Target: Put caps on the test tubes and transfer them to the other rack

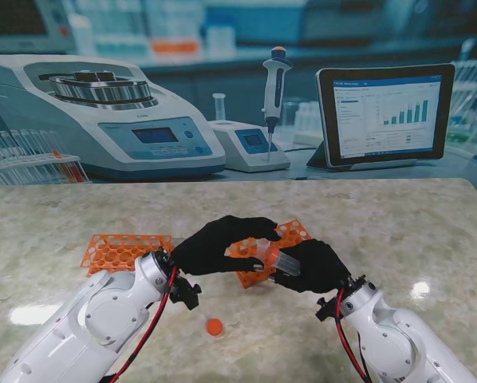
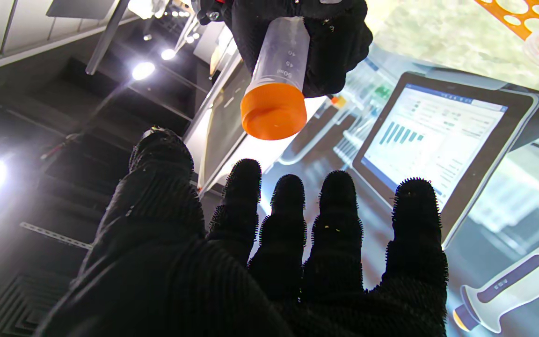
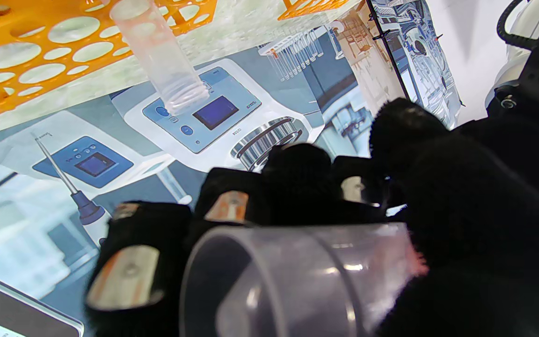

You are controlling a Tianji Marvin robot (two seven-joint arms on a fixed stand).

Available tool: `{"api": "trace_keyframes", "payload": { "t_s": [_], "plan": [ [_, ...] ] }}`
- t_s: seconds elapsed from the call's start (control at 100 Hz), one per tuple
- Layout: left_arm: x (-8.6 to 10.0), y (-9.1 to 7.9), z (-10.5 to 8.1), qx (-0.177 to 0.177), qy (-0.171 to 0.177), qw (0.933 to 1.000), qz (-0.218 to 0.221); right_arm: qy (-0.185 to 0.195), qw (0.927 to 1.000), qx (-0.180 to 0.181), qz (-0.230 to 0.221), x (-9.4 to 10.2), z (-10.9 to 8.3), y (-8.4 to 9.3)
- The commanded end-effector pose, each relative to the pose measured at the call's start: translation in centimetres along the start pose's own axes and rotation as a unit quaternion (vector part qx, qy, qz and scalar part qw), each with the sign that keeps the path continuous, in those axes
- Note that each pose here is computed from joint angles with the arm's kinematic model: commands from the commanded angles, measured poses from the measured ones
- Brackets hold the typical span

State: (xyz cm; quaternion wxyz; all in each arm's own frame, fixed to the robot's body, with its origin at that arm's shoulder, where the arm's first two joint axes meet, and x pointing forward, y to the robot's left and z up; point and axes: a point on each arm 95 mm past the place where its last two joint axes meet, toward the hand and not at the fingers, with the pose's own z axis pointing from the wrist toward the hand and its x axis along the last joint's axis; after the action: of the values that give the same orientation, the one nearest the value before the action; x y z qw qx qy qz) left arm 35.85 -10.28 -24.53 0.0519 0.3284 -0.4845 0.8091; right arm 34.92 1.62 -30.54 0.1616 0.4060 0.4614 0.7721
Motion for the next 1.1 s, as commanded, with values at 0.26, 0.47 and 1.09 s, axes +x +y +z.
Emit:
{"api": "trace_keyframes", "payload": {
  "t_s": [0.26, 0.47, 1.09],
  "plan": [
    [-1.0, 0.5, -0.8, -0.011, -0.019, 0.9998, 0.000, -0.003, 1.0000, 0.000, 0.003, 0.1, -0.2, -0.3],
    [-1.3, 0.8, -0.9, -0.011, -0.024, 0.9996, -0.007, -0.003, 1.0000, 0.000, 0.002, 0.1, -0.2, -0.2],
    [-1.9, 1.8, -0.1, -0.028, -0.026, 0.9992, -0.016, -0.003, 1.0000, -0.001, 0.002, 0.0, -0.2, -0.2]
  ]
}}
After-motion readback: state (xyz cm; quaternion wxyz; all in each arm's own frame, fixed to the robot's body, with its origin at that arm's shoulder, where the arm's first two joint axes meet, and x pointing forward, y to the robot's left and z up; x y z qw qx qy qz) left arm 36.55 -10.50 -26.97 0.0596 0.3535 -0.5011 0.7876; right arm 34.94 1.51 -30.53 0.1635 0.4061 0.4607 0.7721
